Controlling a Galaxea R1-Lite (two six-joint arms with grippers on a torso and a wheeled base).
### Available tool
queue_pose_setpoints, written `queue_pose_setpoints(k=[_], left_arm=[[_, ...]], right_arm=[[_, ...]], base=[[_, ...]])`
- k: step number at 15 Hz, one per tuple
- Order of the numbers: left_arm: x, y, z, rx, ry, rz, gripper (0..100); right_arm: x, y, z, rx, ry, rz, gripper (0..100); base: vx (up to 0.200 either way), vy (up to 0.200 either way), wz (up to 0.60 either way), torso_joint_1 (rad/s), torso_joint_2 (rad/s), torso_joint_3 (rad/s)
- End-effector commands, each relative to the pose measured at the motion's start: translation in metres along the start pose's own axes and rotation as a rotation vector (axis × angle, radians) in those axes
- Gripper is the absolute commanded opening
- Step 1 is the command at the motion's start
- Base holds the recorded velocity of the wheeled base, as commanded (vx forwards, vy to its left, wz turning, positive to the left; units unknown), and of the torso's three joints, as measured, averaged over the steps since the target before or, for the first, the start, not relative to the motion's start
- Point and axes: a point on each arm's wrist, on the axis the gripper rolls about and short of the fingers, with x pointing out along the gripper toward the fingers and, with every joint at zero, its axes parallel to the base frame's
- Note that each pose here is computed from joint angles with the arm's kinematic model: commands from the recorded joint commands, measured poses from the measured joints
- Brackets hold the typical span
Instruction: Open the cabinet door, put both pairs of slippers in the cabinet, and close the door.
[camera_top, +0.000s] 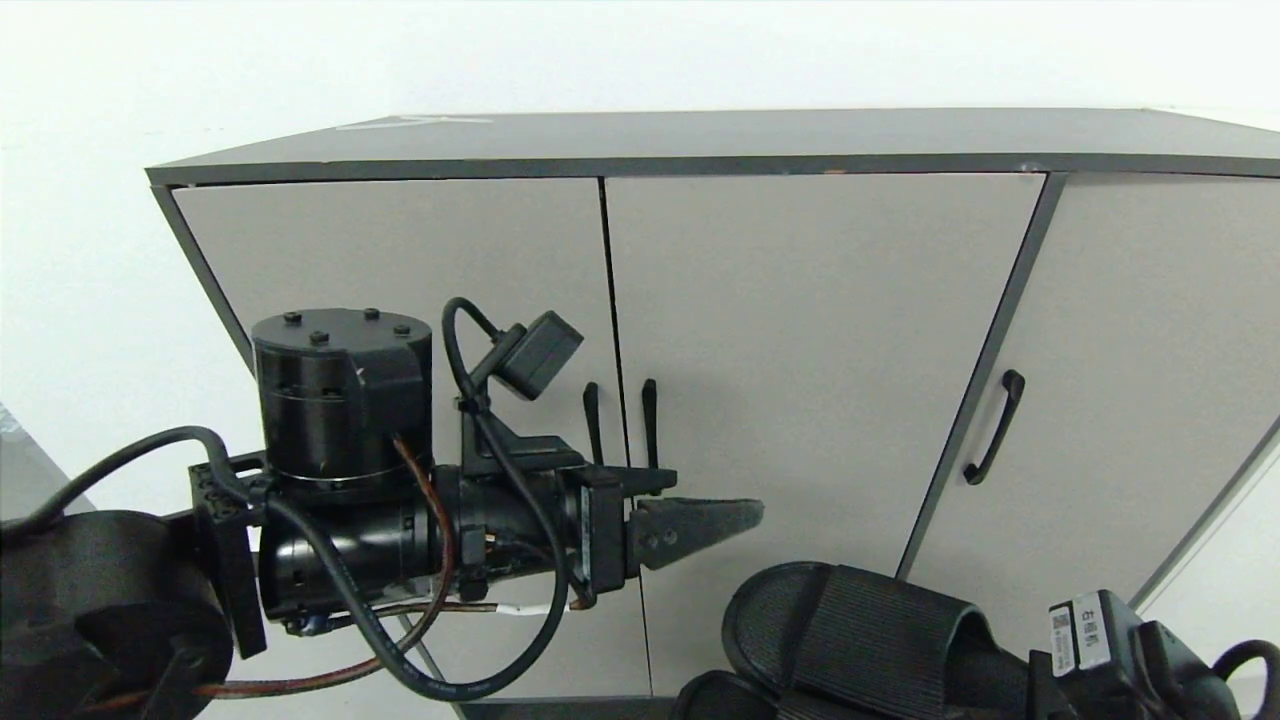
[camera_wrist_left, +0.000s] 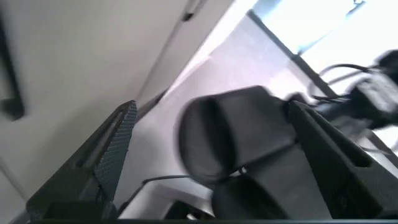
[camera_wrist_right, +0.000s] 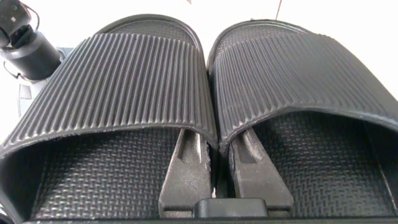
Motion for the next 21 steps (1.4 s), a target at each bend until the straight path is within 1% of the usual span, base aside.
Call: queue_pose_setpoints(k=[1,3,4,6,11,14,17,21], left_arm=[[-0.002,0.014,0.003,0.003,-0.013,0.047,100],[-0.004,0.028,0.004,0.03,-0.018,0.097,100],[-0.004,0.034,0.004,0.033,-0.017,0.122,100],[-0.001,0.039,0.004,0.029,-0.017,0.141,100],[0.007,0.042,0.011,0.042,-0.031,0.139,100],[0.018,0.047,0.018,0.048,-0.04,0.136,100],[0.028,0.051,0.018,0.049,-0.031,0.133,100],[0.033,0.048,0.02,0.057,-0.033,0.118,100]], right_arm=[[0.0,0.0,0.0,-0.002,0.001,0.001,0],[0.0,0.0,0.0,-0.002,0.001,0.001,0],[0.0,0.0,0.0,-0.002,0.001,0.001,0],[0.0,0.0,0.0,-0.002,0.001,0.001,0],[0.0,0.0,-0.001,-0.001,0.002,-0.001,0],[0.0,0.0,-0.001,-0.003,0.002,-0.001,0],[0.0,0.0,0.0,-0.003,0.001,-0.001,0],[0.0,0.0,0.0,-0.004,0.001,-0.002,0]], base=[[0.0,0.0,0.0,0.0,0.0,0.0],[0.0,0.0,0.0,0.0,0.0,0.0],[0.0,0.0,0.0,0.0,0.0,0.0],[0.0,0.0,0.0,0.0,0.0,0.0],[0.0,0.0,0.0,0.0,0.0,0.0],[0.0,0.0,0.0,0.0,0.0,0.0],[0.0,0.0,0.0,0.0,0.0,0.0],[0.0,0.0,0.0,0.0,0.0,0.0]])
